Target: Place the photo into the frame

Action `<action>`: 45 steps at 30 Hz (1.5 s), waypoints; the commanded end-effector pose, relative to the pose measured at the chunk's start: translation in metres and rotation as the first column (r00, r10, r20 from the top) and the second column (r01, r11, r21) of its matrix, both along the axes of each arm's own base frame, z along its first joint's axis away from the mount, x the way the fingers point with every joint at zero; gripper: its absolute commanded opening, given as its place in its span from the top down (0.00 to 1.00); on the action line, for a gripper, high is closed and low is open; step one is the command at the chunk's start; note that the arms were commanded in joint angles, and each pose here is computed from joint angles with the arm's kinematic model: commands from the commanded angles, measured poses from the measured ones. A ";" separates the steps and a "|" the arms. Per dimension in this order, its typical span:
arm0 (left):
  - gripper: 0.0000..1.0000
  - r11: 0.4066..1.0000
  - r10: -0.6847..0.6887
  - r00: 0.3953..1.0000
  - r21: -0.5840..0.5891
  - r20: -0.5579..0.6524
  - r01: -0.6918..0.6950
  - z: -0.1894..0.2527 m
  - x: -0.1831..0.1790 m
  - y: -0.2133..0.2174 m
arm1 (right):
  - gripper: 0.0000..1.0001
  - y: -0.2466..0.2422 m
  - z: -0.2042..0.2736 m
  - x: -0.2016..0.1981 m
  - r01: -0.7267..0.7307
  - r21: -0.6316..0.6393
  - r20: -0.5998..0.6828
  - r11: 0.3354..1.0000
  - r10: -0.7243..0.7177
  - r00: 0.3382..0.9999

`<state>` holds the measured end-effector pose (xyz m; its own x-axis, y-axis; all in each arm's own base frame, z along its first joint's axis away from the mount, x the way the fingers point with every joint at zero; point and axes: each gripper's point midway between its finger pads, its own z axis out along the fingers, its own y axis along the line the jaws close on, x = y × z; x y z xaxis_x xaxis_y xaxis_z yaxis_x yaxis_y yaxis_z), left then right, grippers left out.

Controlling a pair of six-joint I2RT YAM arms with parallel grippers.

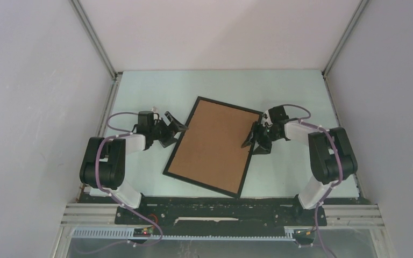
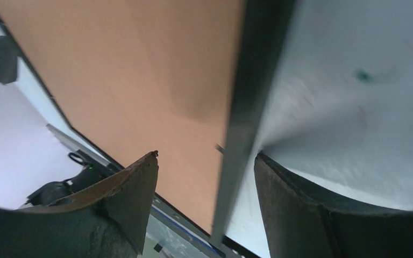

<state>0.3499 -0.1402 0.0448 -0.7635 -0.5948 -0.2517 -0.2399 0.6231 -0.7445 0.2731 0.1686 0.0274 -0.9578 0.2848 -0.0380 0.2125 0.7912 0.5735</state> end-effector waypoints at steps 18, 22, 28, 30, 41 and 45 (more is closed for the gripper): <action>0.02 0.998 -0.039 0.999 -0.040 0.031 0.040 -0.006 -0.036 -0.013 | 0.26 -0.004 0.023 0.022 -0.118 -0.039 0.110 0.992 0.122 0.986; 0.02 0.998 -0.047 0.998 -0.051 0.030 0.049 -0.006 -0.034 -0.013 | 0.31 -0.024 0.022 -0.007 -0.065 -0.007 0.097 0.998 0.065 0.993; 0.02 0.997 -0.046 0.998 -0.053 0.033 0.048 -0.006 -0.034 -0.011 | 0.53 -0.042 0.009 -0.027 -0.018 -0.067 0.064 0.998 0.023 0.998; 0.03 0.998 -0.044 0.999 -0.052 0.032 0.045 -0.006 -0.034 -0.011 | 0.59 -0.043 0.006 -0.029 -0.030 -0.094 0.065 0.995 0.036 0.997; 0.03 0.998 -0.039 0.999 -0.048 0.033 0.041 -0.006 -0.035 -0.009 | 0.65 -0.023 -0.004 -0.042 -0.099 -0.138 0.041 0.986 0.105 0.994; 0.03 0.998 -0.040 0.999 -0.048 0.032 0.042 -0.006 -0.034 -0.009 | 0.68 -0.019 -0.008 -0.045 -0.111 -0.140 0.029 0.984 0.116 0.993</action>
<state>0.3309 -0.1470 0.0472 -0.7495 -0.5942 -0.2918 -0.1677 0.5969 -0.7846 0.2268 0.1477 0.0227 -0.9821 0.1659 -0.0897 0.1040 0.8731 0.4762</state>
